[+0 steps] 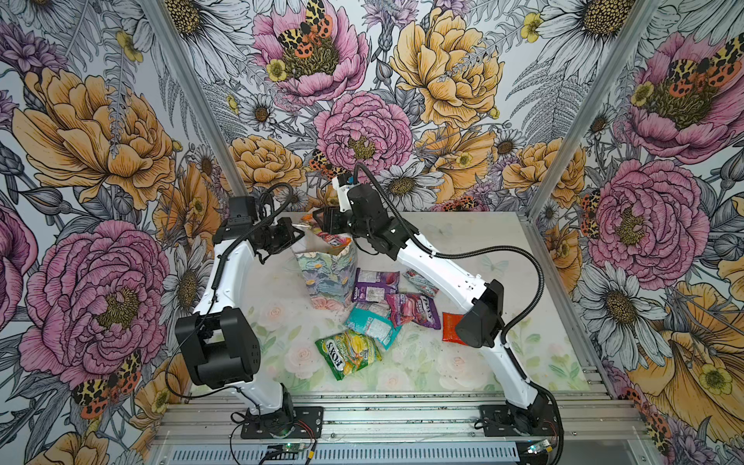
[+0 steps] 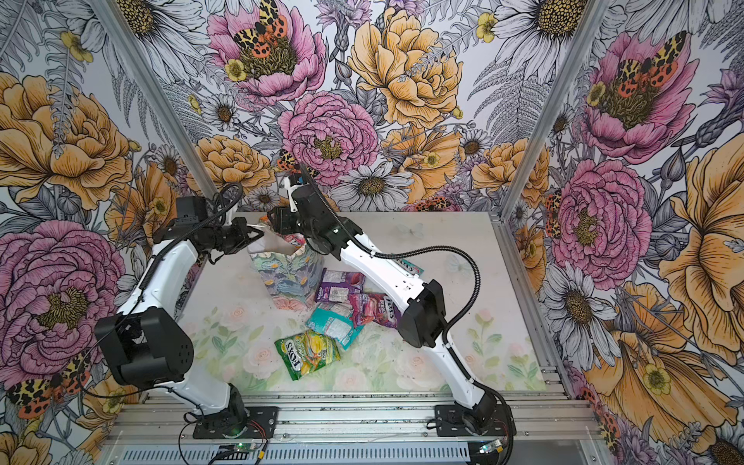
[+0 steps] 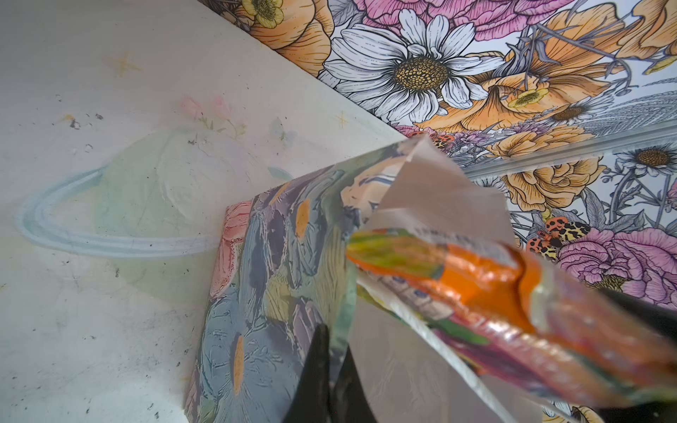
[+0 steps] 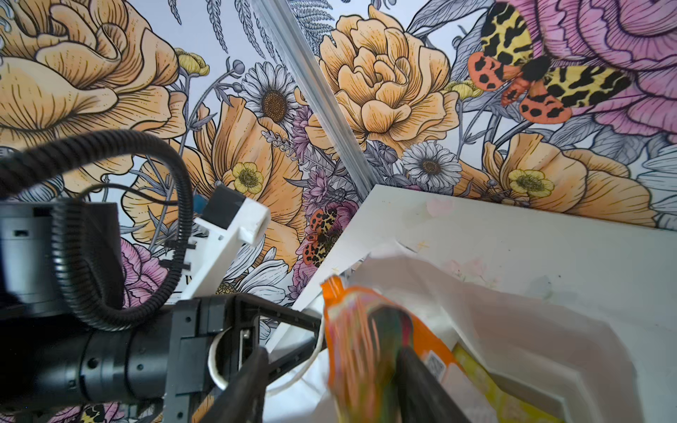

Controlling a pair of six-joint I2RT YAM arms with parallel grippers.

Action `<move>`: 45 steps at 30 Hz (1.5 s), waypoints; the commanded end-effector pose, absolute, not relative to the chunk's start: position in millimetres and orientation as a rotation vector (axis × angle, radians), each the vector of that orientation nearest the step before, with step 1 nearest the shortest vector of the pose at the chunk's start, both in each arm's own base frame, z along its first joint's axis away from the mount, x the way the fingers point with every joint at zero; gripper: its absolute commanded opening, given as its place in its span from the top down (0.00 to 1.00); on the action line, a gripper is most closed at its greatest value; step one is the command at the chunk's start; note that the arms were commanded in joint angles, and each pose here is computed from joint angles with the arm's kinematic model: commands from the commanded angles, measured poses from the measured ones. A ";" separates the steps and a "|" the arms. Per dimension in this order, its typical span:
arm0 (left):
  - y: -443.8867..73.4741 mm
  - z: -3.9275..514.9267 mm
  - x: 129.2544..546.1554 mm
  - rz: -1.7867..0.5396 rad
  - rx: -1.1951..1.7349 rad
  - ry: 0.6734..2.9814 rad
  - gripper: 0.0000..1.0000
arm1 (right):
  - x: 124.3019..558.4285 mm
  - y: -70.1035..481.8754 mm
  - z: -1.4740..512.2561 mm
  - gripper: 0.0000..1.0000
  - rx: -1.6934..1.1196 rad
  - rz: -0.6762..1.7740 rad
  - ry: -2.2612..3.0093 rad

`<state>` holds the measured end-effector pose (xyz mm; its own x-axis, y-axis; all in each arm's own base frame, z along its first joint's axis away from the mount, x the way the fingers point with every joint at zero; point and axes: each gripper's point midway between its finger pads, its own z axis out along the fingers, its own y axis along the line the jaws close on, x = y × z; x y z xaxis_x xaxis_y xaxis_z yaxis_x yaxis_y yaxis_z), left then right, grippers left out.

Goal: Place the snacks into the paper bag
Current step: 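Open the right gripper and draw it back from the bag, then move the right gripper down onto the purple Fox's Berries packet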

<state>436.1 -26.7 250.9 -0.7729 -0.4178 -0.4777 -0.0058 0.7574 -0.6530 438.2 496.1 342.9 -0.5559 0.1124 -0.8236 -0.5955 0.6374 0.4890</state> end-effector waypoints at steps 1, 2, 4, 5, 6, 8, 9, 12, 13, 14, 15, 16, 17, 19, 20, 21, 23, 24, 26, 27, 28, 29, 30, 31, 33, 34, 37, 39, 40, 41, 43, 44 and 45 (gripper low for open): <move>-29.1 266.8 432.5 -0.900 -0.294 2.277 1.00 | 431.0 475.1 397.2 0.41 -0.372 0.989 1.839; -28.7 267.0 432.6 -0.900 -0.295 2.276 1.00 | 430.6 472.4 398.6 0.41 -0.373 0.985 1.839; -28.3 267.4 432.6 -0.899 -0.296 2.275 1.00 | 428.4 467.8 404.4 0.38 -0.383 0.973 1.827; -28.4 266.8 432.7 -0.899 -0.296 2.277 1.00 | 427.5 465.4 407.9 0.36 -0.388 0.968 1.819; -28.4 266.9 432.9 -0.898 -0.296 2.277 1.00 | 426.5 463.3 411.7 0.35 -0.393 0.964 1.811; -28.5 266.6 432.9 -0.899 -0.296 2.277 1.00 | 424.2 457.5 420.5 0.32 -0.405 0.955 1.793; -28.3 266.3 432.9 -0.899 -0.297 2.277 1.00 | 423.2 454.0 424.7 0.31 -0.406 0.950 1.786; -27.9 266.6 432.3 -0.897 -0.297 2.277 1.00 | 412.0 446.9 433.2 0.27 -0.432 0.952 1.781; -27.9 266.6 431.9 -0.897 -0.297 2.277 1.00 | 419.3 429.8 436.9 0.26 -0.411 0.934 1.785; -27.5 266.2 431.8 -0.895 -0.299 2.277 1.00 | 417.7 421.6 435.2 0.25 -0.410 0.929 1.799; -27.1 266.1 431.6 -0.894 -0.300 2.277 1.00 | 416.3 413.1 432.0 0.24 -0.400 0.923 1.817; -26.7 265.9 432.0 -0.894 -0.301 2.277 1.00 | 413.4 402.7 427.4 0.23 -0.390 0.915 1.839; -26.6 265.4 431.9 -0.894 -0.303 2.278 1.00 | 410.6 390.5 422.0 0.22 -0.375 0.898 1.861; -26.0 265.2 432.0 -0.893 -0.303 2.277 1.00 | 400.6 370.5 406.2 0.21 -0.361 0.860 1.908; -25.7 264.2 432.2 -0.890 -0.306 2.279 1.00 | 394.2 362.1 397.1 0.19 -0.359 0.835 1.930; -25.9 263.6 431.7 -0.890 -0.306 2.281 1.00 | 387.3 350.6 386.3 0.17 -0.347 0.804 1.955; -25.8 263.1 431.2 -0.888 -0.306 2.281 1.00 | 373.7 328.5 359.5 0.15 -0.313 0.752 2.017; -25.6 262.5 431.0 -0.885 -0.305 2.282 1.00 | 366.9 316.6 342.8 0.13 -0.286 0.727 2.056; -25.0 260.9 430.7 -0.881 -0.308 2.284 1.00 | 351.9 293.2 315.7 0.12 -0.215 0.704 2.121; -25.0 260.2 430.5 -0.879 -0.308 2.286 1.00 | 344.8 282.4 303.7 0.11 -0.173 0.704 2.150; -24.8 260.8 430.2 -0.878 -0.309 2.284 1.00 | 336.7 272.8 285.4 0.11 -0.139 0.696 2.191; -24.3 259.5 430.2 -0.875 -0.310 2.286 1.00 | 329.3 265.6 268.4 0.11 -0.111 0.690 2.229; -24.0 259.1 430.0 -0.871 -0.309 2.287 1.00 | 320.7 258.9 251.7 0.12 -0.077 0.695 2.269; -23.8 258.2 430.1 -0.868 -0.310 2.290 1.00 | 311.1 254.0 234.5 0.12 -0.030 0.713 2.314; -23.6 257.3 430.3 -0.866 -0.311 2.291 1.00 | 294.2 248.9 202.6 0.14 0.035 0.745 2.396; -23.0 256.0 430.5 -0.867 -0.315 2.293 1.00 | 285.7 246.8 187.8 0.15 0.072 0.763 2.436; -23.2 254.1 430.4 -0.865 -0.317 2.298 1.00 | 267.6 243.2 156.9 0.17 0.177 0.809 2.503; -22.5 253.8 430.5 -0.862 -0.317 2.298 1.00 | 261.0 239.8 142.2 0.18 0.246 0.824 2.527; -22.9 254.5 430.4 -0.861 -0.315 2.297 1.00 | 257.9 237.8 134.8 0.19 0.283 0.828 2.542; -22.7 253.7 430.5 -0.861 -0.318 2.298 1.00 | 255.7 236.5 129.6 0.19 0.308 0.830 2.554; -22.7 252.7 430.2 -0.860 -0.318 2.301 1.00 | 250.6 235.7 120.8 0.21 0.356 0.853 2.572; -22.9 252.5 429.9 -0.861 -0.319 2.302 1.00 | 248.7 235.4 117.1 0.22 0.376 0.860 2.576; -22.7 252.0 430.3 -0.861 -0.319 2.302 1.00 | 247.0 234.9 113.2 0.22 0.399 0.868 2.580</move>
